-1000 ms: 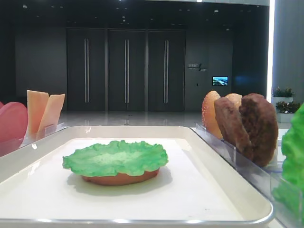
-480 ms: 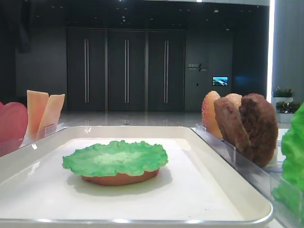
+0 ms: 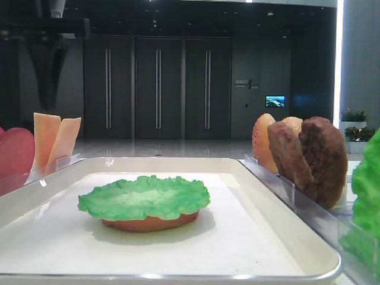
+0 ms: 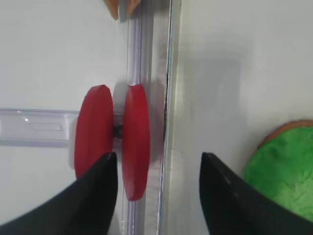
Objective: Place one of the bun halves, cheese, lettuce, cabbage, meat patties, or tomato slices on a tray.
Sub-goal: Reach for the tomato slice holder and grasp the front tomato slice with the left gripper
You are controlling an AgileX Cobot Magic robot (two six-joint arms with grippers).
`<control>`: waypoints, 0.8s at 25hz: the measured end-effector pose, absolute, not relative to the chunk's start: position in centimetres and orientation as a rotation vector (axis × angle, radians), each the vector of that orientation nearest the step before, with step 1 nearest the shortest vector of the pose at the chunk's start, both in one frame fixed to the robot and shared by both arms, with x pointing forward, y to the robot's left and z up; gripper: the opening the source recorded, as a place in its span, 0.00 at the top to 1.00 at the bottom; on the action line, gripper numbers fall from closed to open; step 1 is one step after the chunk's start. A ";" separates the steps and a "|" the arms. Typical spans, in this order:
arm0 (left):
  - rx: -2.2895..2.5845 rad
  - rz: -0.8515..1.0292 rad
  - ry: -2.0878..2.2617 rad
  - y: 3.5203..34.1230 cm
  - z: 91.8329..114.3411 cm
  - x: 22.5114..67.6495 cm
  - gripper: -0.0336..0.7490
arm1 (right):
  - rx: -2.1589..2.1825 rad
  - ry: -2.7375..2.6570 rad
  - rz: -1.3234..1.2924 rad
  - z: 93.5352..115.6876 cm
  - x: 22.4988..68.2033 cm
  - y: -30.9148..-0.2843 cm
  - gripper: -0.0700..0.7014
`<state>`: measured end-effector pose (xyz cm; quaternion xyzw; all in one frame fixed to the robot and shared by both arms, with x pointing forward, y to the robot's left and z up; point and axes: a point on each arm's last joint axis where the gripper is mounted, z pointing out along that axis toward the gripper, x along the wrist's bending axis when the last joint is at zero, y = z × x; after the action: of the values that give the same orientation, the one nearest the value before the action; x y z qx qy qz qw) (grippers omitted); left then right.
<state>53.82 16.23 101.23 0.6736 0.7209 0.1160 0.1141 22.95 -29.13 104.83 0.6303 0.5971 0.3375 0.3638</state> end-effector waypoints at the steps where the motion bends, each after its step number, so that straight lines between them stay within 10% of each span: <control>1: 1.981 0.338 2.117 16.1 100.8 54.0 0.43 | 1.622 1.536 0.868 104.8 22.9 -29.1 0.39; 9: 2.070 0.304 2.187 15.7 97.1 54.9 0.46 | 1.622 1.536 0.868 104.8 22.9 -29.1 0.39; 12: 2.100 0.310 2.192 15.7 96.7 54.9 0.71 | 1.622 1.536 0.868 104.8 22.9 -29.1 0.39; 15: 2.123 0.334 2.185 15.9 97.1 54.9 0.88 | 1.622 1.536 0.868 104.8 22.9 -29.1 0.39; 20: 2.052 0.361 2.151 15.7 100.7 55.4 0.88 | 1.622 1.536 0.868 104.8 22.9 -29.1 0.39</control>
<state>55.36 15.71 100.70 0.6834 0.7163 0.1201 0.0736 22.95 -29.13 104.83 0.6303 0.5971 0.3375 0.3638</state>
